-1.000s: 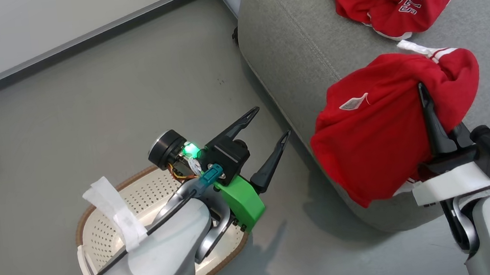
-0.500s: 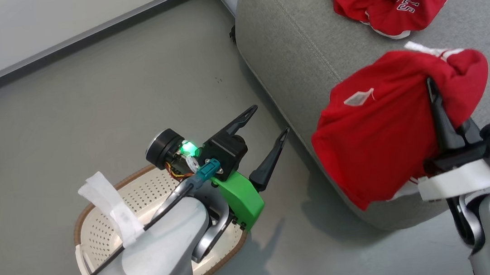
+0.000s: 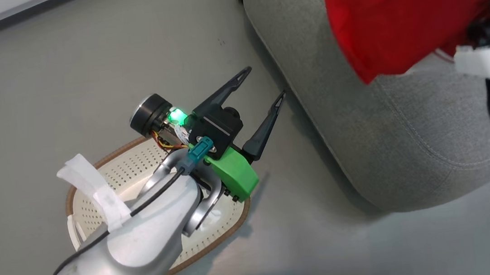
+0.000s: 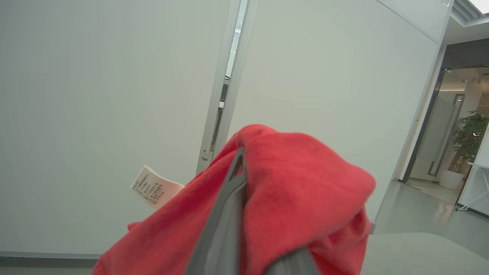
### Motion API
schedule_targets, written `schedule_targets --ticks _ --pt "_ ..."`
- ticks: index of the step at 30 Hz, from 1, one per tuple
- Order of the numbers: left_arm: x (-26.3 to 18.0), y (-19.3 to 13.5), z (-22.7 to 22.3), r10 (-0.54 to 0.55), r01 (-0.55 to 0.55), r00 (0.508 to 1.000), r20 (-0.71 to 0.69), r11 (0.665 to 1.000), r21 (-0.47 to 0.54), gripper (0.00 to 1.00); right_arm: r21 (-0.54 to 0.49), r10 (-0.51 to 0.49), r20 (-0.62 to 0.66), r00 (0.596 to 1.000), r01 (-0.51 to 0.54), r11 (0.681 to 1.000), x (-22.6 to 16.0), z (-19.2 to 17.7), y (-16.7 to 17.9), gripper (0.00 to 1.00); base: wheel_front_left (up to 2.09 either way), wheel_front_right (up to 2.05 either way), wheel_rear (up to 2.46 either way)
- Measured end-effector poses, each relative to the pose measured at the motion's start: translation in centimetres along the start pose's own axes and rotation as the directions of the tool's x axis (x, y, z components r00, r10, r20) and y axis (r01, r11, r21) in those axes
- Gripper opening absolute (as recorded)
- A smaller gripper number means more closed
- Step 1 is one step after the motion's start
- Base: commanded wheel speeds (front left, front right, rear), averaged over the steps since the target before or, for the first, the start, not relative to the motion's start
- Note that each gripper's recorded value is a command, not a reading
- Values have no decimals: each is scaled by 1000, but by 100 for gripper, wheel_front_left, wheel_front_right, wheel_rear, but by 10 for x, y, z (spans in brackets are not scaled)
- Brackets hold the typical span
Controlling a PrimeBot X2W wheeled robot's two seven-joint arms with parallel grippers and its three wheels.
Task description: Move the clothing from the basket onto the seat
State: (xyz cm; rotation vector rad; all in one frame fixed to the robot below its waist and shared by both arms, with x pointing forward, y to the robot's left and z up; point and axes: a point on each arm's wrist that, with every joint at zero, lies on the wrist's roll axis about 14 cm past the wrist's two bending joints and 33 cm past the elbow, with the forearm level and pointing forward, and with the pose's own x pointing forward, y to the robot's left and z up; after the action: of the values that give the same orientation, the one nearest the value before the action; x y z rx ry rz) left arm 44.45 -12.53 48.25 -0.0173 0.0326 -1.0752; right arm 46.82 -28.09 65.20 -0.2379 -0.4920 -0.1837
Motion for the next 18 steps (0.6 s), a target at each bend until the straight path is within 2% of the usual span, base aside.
schedule_targets --ticks 5,10,18 --pt "3 18 -14 17 -17 1000 -4 1000 -11 100 -65 -22 87 996 27 997 44 8 -15 0 0 0 0" --pt "7 30 -30 25 -25 1000 -10 999 -31 100 -130 -69 113 991 84 988 77 0 -43 0 0 0 0" --pt "9 45 -55 43 -44 999 -22 997 -66 100 -204 -120 -13 993 115 972 97 -60 -77 0 0 0 0"
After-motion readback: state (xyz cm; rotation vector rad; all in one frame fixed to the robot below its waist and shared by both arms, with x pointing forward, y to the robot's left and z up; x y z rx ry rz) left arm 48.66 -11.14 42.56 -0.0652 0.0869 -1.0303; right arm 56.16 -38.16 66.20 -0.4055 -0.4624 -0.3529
